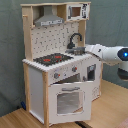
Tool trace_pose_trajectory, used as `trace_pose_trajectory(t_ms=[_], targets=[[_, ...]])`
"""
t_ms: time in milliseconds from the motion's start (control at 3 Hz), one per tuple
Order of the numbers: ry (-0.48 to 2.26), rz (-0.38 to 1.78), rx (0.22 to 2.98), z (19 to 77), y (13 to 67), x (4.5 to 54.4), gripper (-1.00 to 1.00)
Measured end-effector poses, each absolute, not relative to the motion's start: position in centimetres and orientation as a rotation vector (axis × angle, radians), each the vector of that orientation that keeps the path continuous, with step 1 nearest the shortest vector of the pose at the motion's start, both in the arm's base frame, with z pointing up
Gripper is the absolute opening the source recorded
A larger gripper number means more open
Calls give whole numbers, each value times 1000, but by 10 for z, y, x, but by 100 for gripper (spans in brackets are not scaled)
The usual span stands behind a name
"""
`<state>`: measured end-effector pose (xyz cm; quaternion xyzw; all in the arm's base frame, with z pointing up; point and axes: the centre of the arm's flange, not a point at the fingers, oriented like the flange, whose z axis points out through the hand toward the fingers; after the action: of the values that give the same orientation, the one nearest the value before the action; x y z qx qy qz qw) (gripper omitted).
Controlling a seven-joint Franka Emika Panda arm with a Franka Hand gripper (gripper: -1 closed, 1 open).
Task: Play with the kitchen
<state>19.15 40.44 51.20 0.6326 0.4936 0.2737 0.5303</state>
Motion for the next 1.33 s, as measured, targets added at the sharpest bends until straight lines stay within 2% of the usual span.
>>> trace_pose_trajectory(t_ms=[1333], targets=[[1598, 397, 1697, 473, 392, 244, 100]])
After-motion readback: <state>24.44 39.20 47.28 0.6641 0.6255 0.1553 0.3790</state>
